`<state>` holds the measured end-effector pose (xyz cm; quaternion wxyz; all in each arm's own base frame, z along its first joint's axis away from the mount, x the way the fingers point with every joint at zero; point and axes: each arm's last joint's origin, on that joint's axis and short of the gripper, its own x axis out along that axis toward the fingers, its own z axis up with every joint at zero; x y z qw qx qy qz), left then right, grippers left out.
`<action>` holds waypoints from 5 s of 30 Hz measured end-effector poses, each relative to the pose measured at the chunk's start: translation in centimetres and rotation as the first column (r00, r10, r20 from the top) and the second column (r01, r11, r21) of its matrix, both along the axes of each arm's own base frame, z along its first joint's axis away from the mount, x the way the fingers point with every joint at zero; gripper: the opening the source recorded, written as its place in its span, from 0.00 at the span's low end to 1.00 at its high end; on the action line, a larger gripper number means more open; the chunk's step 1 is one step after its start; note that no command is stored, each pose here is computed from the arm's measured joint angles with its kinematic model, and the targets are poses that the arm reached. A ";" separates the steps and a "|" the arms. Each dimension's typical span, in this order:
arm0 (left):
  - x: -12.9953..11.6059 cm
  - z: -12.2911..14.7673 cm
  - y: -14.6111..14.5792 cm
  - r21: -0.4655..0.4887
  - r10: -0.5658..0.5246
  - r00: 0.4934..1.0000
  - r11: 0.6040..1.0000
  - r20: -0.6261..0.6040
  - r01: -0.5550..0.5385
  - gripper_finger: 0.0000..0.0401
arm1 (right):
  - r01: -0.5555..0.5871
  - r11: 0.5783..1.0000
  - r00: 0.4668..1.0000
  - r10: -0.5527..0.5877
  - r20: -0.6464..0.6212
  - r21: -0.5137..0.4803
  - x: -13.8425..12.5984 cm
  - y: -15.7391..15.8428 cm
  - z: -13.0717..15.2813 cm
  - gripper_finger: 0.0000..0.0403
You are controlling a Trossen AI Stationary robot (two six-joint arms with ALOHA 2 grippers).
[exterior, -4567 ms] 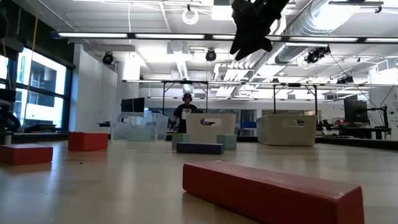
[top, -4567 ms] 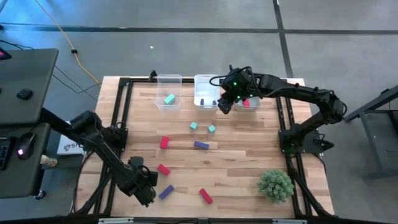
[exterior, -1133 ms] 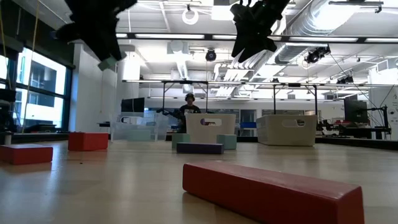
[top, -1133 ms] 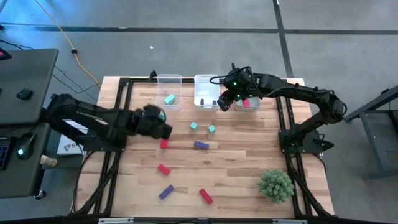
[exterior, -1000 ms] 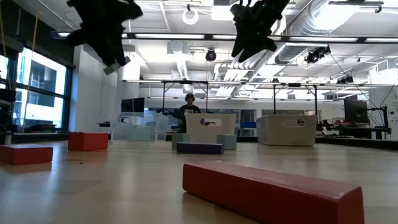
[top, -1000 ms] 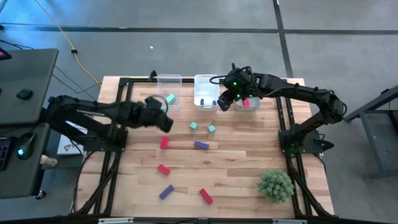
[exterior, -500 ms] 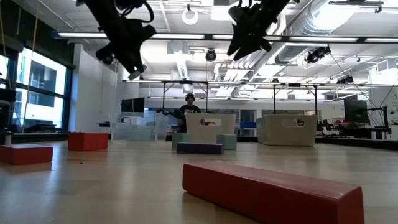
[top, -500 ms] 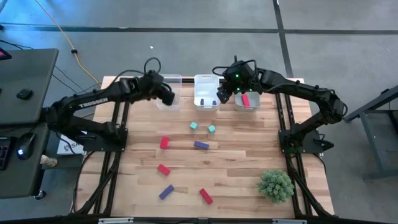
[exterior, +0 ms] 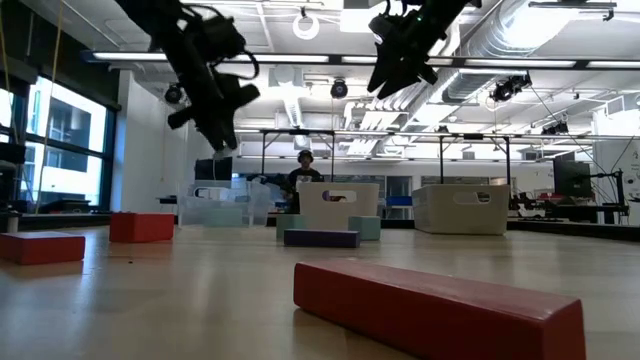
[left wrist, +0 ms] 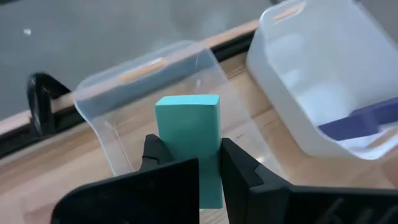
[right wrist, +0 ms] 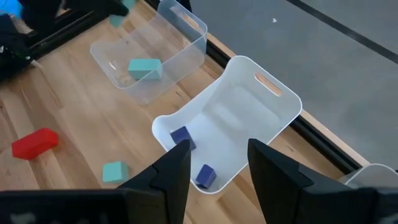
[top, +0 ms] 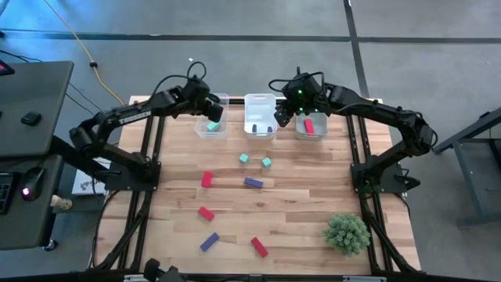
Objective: Sort & place blocks by color
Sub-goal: Put the light blue block into the transparent bin, then put the blue block into the white bin
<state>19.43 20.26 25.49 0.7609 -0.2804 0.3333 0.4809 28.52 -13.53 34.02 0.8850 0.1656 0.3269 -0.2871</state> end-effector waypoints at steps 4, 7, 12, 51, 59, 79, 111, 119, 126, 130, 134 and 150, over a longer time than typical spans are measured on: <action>0.6 -2.0 0.9 -0.066 -0.004 0.999 0.998 -0.035 0.002 0.00 | -0.009 1.000 1.000 0.009 -0.005 -0.008 0.0 0.0 0.0 0.37; 1.1 -3.3 1.4 -0.107 -0.019 0.999 0.994 -0.050 0.013 0.00 | -0.009 1.000 1.000 0.009 -0.005 -0.008 0.0 0.0 0.0 0.37; 1.8 -5.0 1.9 -0.158 -0.035 0.997 0.987 -0.067 0.024 0.00 | -0.007 1.000 1.000 0.007 -0.004 -0.007 0.0 0.0 0.0 0.37; 2.1 -5.7 2.8 -0.270 -0.251 0.953 0.942 -0.166 0.201 0.38 | -0.244 0.964 0.969 0.238 0.068 0.109 1.9 4.9 0.1 0.50; 2.7 -2.7 3.5 -0.235 -0.337 0.920 0.928 -0.198 0.289 0.37 | -0.328 0.940 0.944 0.322 0.070 0.098 3.5 7.4 -0.6 0.51; -0.4 5.1 0.0 -0.139 -0.406 0.890 0.913 -0.208 0.384 0.38 | -0.378 0.901 0.918 0.395 -0.038 0.215 9.3 12.3 -7.9 0.51; -4.6 3.9 -5.3 -0.148 -0.346 0.927 0.934 -0.146 0.325 0.36 | -0.431 0.854 0.821 0.505 -0.264 0.292 12.5 14.8 -18.1 0.51; -4.5 3.9 -5.3 -0.145 -0.356 0.922 0.931 -0.152 0.336 0.36 | -0.452 0.839 0.797 0.532 -0.284 0.304 12.6 16.2 -19.2 0.51; -4.5 3.9 -5.2 -0.137 -0.355 0.923 0.932 -0.148 0.337 0.36 | -0.408 0.869 0.807 0.486 -0.335 0.279 12.6 16.3 -20.3 0.51; -4.5 3.9 -5.2 -0.136 -0.355 0.923 0.932 -0.148 0.337 0.36 | -0.403 0.872 0.805 0.482 -0.347 0.277 12.7 16.3 -20.8 0.50; -4.5 3.9 -5.2 -0.136 -0.355 0.923 0.932 -0.148 0.337 0.36 | -0.402 0.872 0.804 0.482 -0.347 0.280 12.7 16.3 -20.9 0.39; -4.5 3.9 -5.2 -0.137 -0.355 0.923 0.932 -0.148 0.337 0.36 | -0.411 0.858 0.839 0.488 -0.241 0.307 12.3 12.9 -17.4 0.18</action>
